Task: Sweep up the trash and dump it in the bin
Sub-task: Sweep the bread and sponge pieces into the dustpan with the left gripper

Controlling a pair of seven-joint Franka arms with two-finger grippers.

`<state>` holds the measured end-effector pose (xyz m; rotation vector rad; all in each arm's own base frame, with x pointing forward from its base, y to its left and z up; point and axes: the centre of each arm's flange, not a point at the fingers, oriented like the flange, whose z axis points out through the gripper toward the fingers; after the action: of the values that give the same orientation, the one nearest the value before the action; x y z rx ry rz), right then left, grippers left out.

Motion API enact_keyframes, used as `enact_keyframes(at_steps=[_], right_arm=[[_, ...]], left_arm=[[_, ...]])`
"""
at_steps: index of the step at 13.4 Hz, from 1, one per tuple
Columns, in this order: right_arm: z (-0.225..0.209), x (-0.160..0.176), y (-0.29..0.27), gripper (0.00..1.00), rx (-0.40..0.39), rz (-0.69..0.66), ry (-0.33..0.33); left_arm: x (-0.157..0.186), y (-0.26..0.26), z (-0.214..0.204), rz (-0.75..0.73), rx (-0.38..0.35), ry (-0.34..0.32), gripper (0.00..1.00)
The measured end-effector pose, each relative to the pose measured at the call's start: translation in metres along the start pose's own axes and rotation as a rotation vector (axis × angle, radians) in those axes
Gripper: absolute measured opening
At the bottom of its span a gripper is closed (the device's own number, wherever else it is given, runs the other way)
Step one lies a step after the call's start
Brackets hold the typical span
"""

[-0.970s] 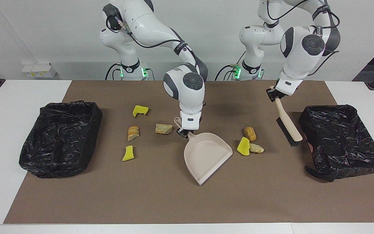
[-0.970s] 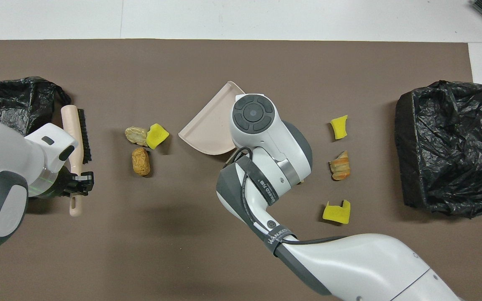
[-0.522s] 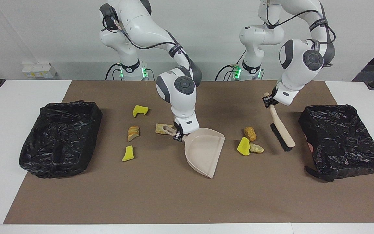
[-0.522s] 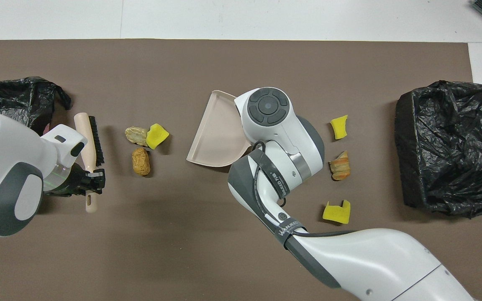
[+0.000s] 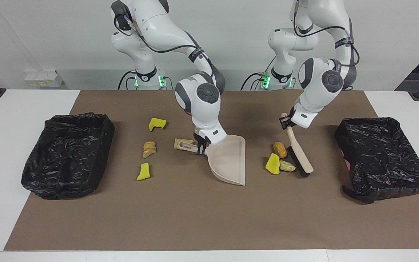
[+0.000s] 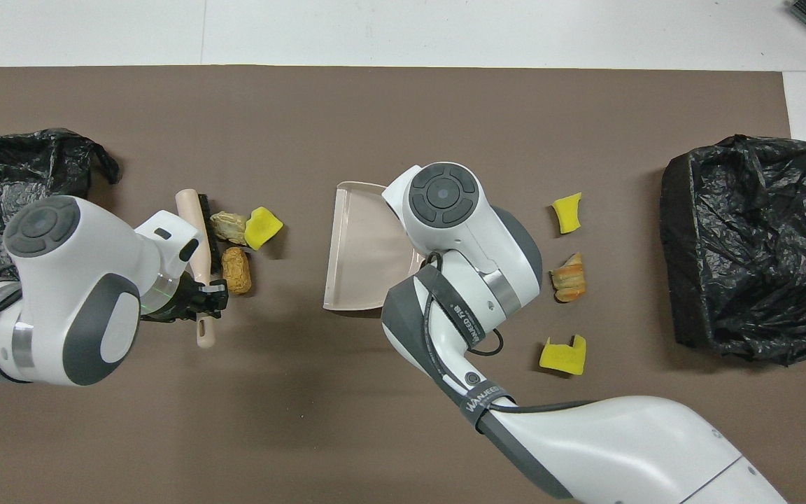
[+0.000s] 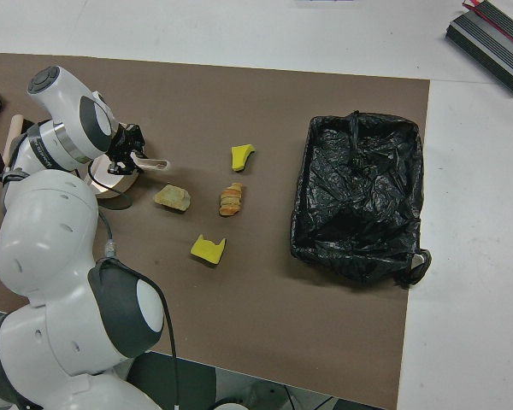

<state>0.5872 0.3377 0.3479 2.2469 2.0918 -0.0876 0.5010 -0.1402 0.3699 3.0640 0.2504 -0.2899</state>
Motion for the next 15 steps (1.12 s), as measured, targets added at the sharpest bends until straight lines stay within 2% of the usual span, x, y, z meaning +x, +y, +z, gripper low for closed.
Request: enact_keyframes(at_steps=[3,8,11,13,15], right_arm=[[0.0,0.003,-0.005,0.33,-0.001,-0.033,-0.006],[0.0,0.006,-0.012,0.33,0.001,-0.062,-0.012],[0.0,0.005,-0.014,0.33,0.003,-0.069,-0.014],[0.0,0.005,-0.014,0.33,0.003,-0.072,-0.015],[0.0,0.004,-0.014,0.33,0.002,-0.079,-0.015]], left_arm=[[-0.005,0.028,0.006,0.035,-0.011,0.036,0.27],[-0.036,0.088,0.01,0.097,-0.094,0.022,0.27],[-0.054,0.118,0.008,0.15,-0.107,0.02,0.27],[-0.056,0.125,-0.002,0.16,-0.116,0.033,0.27],[-0.058,0.12,-0.03,0.151,-0.119,0.021,0.27]])
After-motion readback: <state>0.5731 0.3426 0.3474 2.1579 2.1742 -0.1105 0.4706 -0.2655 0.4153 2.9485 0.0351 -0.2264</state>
